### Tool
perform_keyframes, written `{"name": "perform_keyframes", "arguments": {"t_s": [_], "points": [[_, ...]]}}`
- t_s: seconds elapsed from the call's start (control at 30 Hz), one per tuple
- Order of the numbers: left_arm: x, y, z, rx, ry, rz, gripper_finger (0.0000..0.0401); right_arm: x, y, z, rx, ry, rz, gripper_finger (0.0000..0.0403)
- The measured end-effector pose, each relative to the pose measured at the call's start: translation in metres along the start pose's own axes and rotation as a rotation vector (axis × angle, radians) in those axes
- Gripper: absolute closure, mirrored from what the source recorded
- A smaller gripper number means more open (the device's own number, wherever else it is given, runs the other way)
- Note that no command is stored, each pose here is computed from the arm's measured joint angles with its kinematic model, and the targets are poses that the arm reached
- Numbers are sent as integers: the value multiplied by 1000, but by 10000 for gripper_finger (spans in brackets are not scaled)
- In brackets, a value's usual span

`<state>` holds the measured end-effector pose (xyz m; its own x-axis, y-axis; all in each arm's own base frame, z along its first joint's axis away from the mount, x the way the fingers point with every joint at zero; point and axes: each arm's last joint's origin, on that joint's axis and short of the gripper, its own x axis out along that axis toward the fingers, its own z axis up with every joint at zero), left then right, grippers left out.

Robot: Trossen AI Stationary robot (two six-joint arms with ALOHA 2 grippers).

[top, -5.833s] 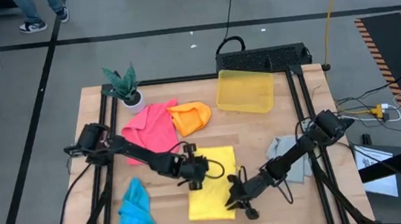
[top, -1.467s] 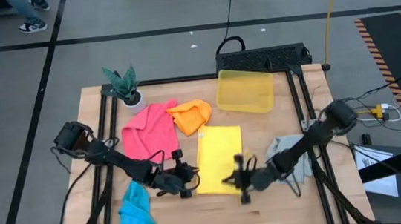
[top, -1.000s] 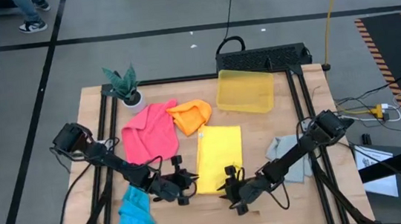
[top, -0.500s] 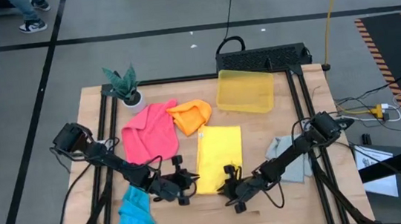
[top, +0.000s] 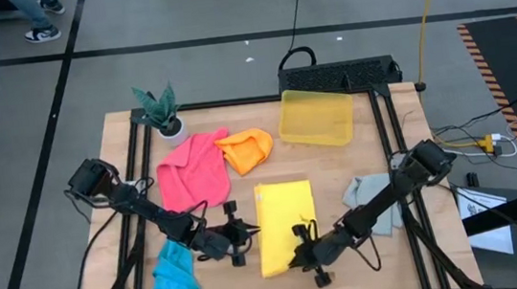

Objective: Fold microfiber towels
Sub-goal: Fold the yellow kitchen towel

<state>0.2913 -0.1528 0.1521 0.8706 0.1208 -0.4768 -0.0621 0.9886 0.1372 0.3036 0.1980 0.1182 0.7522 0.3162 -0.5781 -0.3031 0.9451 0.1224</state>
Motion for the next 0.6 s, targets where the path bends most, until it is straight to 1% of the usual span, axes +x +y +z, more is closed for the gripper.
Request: {"name": "perform_keyframes", "arguments": {"t_s": [0.13, 0.2, 0.33, 0.47, 0.6], "points": [[5, 8, 0, -13, 17, 1, 368, -1, 9, 3, 16, -33, 131, 400], [10, 10, -3, -16, 29, 8, 368, -2, 14, 5, 20, -44, 174, 400], [24, 15, -15, -1, 79, 29, 368, -8, 19, 11, 6, -75, 191, 400], [39, 21, -31, -12, 145, 57, 368, -18, 23, 21, 9, -112, 209, 400], [44, 20, -40, -21, 208, -37, 368, -23, 24, 23, 12, -104, 208, 400]]}}
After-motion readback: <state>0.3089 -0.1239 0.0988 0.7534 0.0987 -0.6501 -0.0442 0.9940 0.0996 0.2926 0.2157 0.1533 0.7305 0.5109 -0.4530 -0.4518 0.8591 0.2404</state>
